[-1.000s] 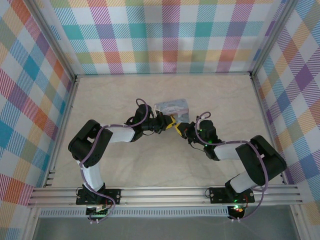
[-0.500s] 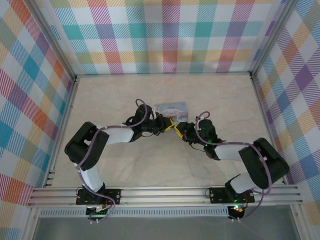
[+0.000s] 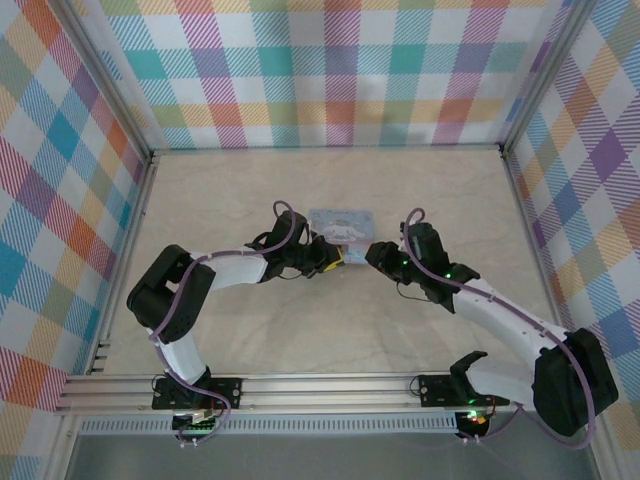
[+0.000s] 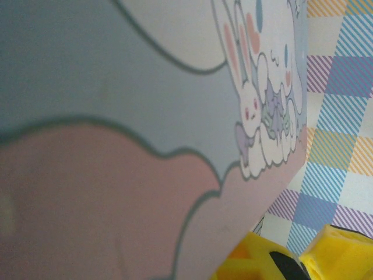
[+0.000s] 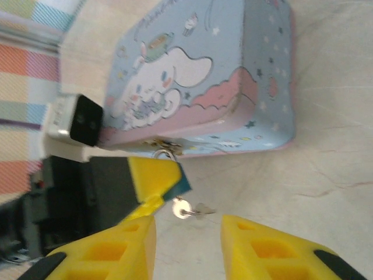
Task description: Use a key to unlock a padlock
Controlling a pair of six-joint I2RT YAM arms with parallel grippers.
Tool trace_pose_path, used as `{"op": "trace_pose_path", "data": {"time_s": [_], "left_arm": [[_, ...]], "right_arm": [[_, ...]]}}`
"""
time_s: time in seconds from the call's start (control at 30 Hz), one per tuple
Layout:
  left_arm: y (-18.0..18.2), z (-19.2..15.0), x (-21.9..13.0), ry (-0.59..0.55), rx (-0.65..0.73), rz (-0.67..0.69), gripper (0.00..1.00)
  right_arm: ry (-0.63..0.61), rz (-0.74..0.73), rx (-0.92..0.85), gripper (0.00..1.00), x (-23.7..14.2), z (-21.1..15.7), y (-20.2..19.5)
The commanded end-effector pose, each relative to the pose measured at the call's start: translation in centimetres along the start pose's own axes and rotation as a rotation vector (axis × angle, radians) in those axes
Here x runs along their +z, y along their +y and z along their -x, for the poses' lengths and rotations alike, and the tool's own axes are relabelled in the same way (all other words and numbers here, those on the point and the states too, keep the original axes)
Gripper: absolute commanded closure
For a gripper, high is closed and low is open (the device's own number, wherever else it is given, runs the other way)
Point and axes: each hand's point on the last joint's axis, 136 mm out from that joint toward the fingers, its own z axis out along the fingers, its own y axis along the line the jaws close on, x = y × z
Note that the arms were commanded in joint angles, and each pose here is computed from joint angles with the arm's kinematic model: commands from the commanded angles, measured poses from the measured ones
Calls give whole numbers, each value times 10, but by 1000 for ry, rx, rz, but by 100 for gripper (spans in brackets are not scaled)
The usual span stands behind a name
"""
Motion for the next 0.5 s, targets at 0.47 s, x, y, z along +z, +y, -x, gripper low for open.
{"op": "trace_pose_path", "data": {"time_s": [0.47], "left_arm": [[-34, -1, -10, -5, 46, -73, 91]], "right_arm": [[198, -192, -555, 50, 37, -39, 18]]}}
